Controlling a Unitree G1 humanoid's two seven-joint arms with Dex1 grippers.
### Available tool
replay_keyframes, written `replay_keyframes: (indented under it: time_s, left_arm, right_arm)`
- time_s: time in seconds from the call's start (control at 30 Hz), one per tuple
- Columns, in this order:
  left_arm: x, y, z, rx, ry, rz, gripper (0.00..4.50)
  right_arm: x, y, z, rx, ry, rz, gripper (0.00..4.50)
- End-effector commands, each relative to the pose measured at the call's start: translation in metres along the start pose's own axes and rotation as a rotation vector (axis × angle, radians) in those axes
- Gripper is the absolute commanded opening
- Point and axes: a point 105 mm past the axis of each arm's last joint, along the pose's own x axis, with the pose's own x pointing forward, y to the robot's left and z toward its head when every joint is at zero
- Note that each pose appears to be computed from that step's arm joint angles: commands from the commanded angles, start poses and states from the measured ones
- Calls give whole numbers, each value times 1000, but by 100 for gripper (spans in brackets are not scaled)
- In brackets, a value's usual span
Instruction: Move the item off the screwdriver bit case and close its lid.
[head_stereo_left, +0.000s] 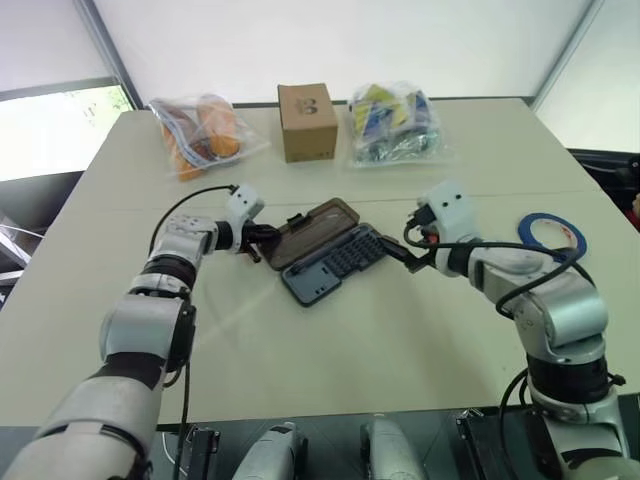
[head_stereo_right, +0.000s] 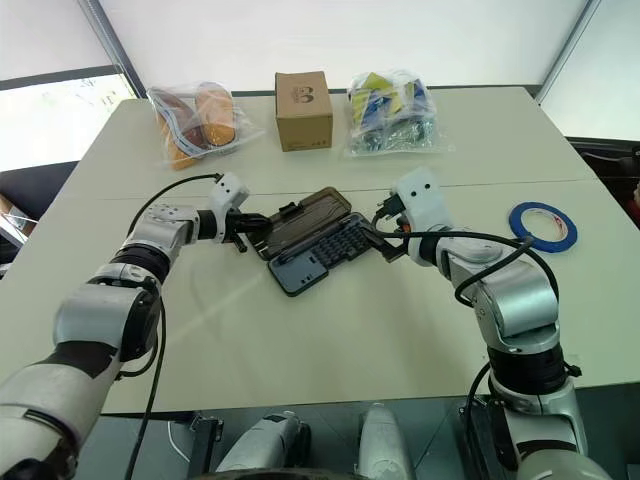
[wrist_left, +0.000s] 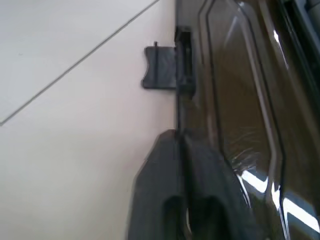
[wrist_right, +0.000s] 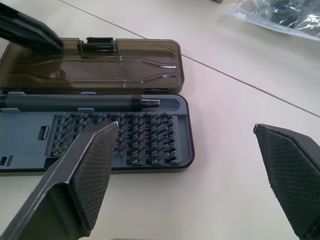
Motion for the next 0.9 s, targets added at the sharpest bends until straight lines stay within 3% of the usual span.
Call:
replay_keyframes:
  time_s: [0.03,0.1,0.23,0.43,0.53,0.9]
  left_arm:
    - [-1,-4,-41,18,169,1,4]
    - [-1,-5,-41,68,190,-9,4]
    - [3,-11,-16,188,107,-76,4]
    - [-3,-43,4,545,115,-381,4]
    - [-7,-46,7,637,132,-427,4]
    - [0,-53,16,702,72,-426,4]
  right_arm:
    - [-5,-4,10,-10,-43,-15,450]
    - [-6,-7,8,-11,-37,-16,450]
    - [-16,-14,1,-24,-17,-1,450]
    - [-62,0,-24,-81,44,257,450]
    - [-77,6,-29,-76,54,334,450]
    - [-89,14,-32,-37,40,389,450]
